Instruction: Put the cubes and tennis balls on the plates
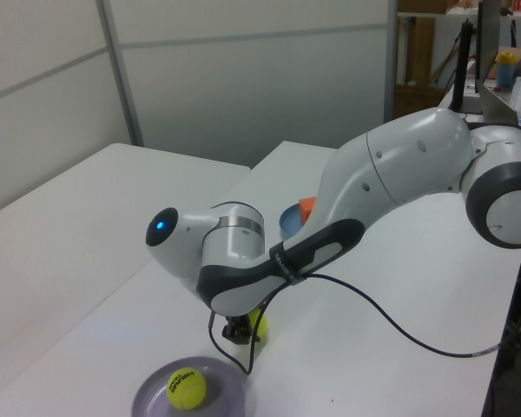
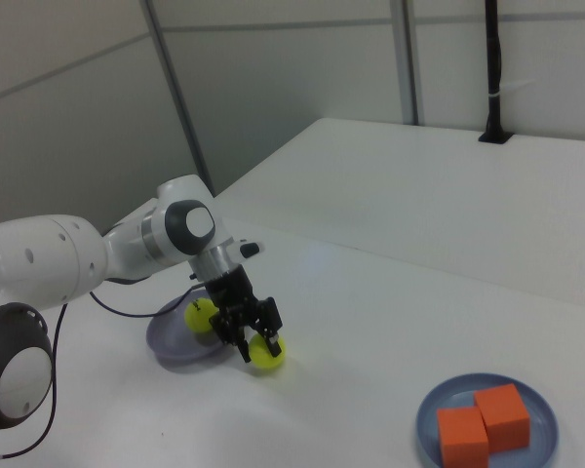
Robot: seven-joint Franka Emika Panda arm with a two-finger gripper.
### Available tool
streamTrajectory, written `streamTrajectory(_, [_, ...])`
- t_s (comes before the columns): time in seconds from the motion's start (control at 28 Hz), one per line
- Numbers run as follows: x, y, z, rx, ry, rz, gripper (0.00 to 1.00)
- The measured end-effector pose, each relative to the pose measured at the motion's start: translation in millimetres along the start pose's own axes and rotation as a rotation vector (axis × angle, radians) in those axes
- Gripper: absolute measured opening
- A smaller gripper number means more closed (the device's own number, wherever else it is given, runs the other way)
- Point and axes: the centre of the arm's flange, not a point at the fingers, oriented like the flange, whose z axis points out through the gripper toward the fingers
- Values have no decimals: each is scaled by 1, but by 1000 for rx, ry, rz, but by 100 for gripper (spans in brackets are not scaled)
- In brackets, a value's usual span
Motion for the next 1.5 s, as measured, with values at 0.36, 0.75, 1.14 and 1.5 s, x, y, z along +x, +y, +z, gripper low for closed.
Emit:
streamTrajectory(0.36, [-9,-48,-84,57,141,-76,66])
streamTrajectory(0.75, [-24,-109,-106,74,167,-105,93])
streamTrajectory(1.14, [-22,-98,-116,80,185,-84,100])
streamTrajectory(1.5, [-50,-3,-197,173,307,76,100])
